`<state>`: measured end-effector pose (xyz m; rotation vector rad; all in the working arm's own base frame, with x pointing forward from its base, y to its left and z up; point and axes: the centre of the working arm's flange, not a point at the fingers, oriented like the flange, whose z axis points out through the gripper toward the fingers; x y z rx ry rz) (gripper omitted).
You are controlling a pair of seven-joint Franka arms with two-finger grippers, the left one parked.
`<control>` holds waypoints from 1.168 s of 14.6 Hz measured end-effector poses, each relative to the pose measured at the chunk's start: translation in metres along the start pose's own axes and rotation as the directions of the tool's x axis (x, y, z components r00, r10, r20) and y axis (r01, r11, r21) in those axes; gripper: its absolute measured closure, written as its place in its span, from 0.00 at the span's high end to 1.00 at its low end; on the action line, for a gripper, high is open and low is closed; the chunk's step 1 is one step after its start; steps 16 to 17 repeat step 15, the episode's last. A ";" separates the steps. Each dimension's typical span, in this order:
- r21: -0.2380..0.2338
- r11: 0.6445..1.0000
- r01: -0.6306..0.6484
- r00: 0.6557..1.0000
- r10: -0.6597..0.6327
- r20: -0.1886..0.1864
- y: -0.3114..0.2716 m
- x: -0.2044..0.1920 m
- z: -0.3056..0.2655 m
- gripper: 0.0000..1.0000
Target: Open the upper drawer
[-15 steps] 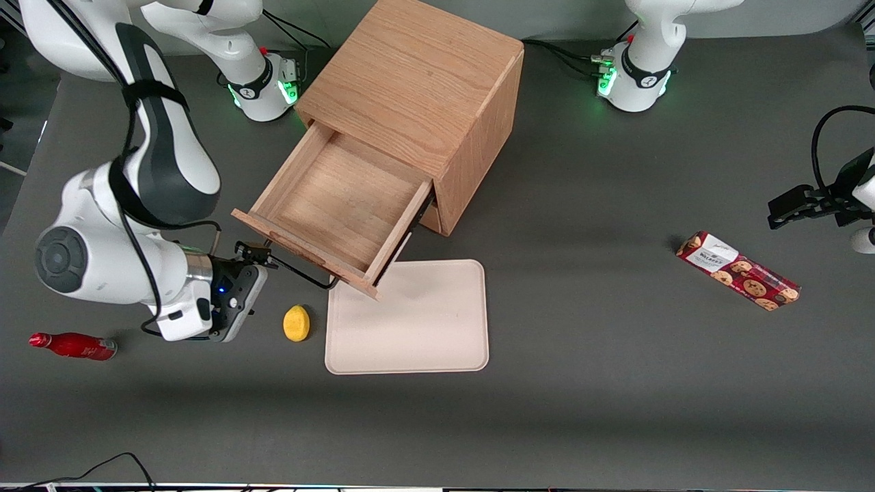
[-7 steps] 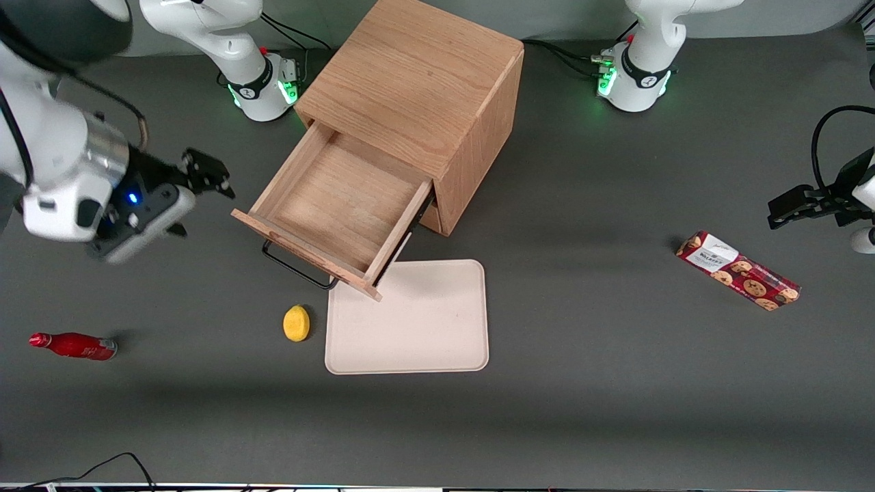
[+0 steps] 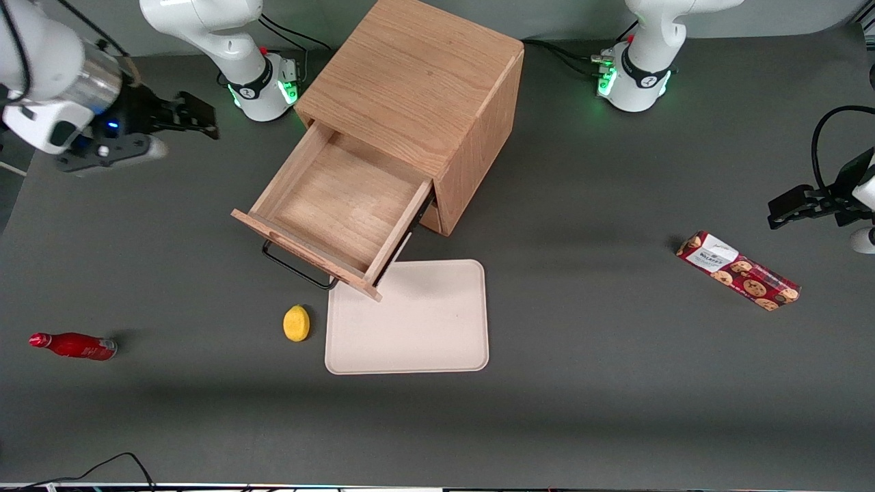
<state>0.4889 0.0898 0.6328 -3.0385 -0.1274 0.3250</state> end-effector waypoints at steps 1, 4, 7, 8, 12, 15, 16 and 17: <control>0.011 0.999 -0.035 0.999 0.035 0.000 0.020 0.003 -0.001 1.00; -0.007 0.997 -0.079 0.997 0.079 0.005 0.042 0.012 0.003 1.00; -0.018 0.983 -0.181 0.983 0.180 -0.034 0.035 0.014 0.000 1.00; -0.025 0.975 -0.219 0.974 0.217 -0.058 0.034 0.014 -0.001 1.00; -0.043 0.953 -0.299 0.946 0.290 -0.146 0.033 0.006 0.000 1.00; -0.068 0.950 -0.306 0.940 0.291 -0.177 0.036 0.004 -0.007 1.00; -0.068 0.950 -0.306 0.940 0.291 -0.177 0.036 0.004 -0.007 1.00; -0.068 0.950 -0.306 0.940 0.291 -0.177 0.036 0.004 -0.007 1.00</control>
